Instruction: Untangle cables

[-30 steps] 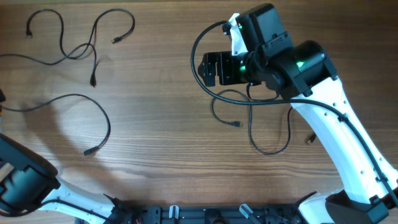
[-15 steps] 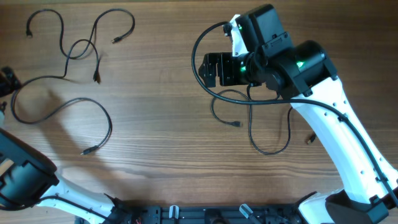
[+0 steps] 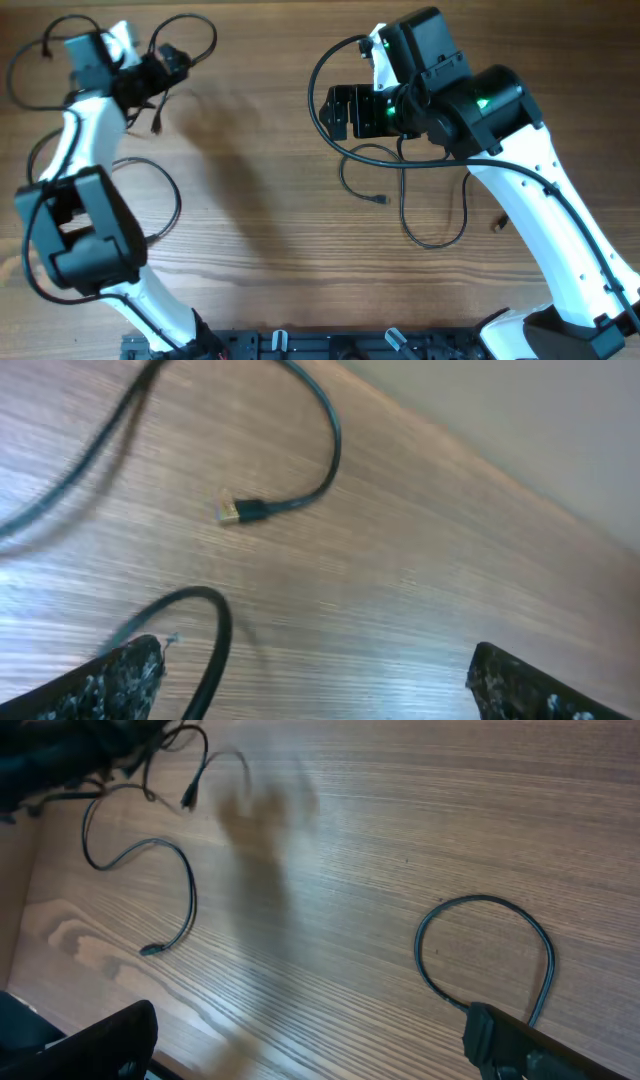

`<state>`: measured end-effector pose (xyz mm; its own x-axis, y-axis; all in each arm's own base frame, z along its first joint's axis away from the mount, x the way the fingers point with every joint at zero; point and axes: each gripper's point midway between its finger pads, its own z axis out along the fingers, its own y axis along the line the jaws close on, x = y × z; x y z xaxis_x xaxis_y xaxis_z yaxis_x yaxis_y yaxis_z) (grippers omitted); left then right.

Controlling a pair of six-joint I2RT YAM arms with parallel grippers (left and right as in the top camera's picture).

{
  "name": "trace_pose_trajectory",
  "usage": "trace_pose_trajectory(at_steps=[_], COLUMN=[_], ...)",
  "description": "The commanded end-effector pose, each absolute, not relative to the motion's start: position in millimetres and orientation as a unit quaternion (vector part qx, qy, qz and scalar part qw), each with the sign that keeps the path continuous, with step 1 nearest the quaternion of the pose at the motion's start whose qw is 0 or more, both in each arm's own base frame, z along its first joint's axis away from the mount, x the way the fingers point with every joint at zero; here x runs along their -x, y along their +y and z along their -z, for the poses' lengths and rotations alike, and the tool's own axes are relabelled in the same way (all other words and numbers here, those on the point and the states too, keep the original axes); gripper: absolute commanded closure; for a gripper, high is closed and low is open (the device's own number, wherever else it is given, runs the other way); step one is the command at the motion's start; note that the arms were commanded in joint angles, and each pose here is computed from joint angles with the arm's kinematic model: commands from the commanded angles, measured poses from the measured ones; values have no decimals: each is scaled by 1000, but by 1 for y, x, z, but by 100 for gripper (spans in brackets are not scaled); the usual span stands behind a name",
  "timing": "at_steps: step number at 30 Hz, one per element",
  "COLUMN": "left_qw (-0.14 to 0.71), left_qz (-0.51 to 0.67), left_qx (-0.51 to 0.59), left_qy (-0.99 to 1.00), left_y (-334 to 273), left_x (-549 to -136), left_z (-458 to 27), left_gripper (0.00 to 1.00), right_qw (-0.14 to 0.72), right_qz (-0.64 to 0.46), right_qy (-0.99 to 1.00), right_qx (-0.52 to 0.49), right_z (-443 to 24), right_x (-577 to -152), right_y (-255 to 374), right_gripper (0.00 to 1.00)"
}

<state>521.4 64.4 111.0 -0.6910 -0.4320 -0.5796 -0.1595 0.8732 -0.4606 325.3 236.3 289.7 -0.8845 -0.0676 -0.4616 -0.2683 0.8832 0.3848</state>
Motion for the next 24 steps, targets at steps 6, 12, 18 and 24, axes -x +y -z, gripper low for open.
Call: trace_pose_trajectory(at_steps=[6, 12, 18, 24], left_qw=[356, 274, 177, 151], left_qz=[-7, -21, -30, -45], left_qx=[226, 217, 217, 230], left_qy=[907, 937, 959, 960], left_y=[82, 83, 76, 87], left_x=[-521, -487, -438, -418], left_z=[-95, -69, -21, 11], left_gripper=[6, 63, 79, 74], right_qw=[216, 216, 214, 201], right_qz=[-225, -226, -228, -248], right_qy=[946, 946, 946, 943], right_qx=[87, 87, 87, 94], right_z=[-287, -287, -287, -288], right_x=[-325, -325, -324, -318], right_y=[238, 238, 239, 245], right_gripper=[0, 0, 0, 0])
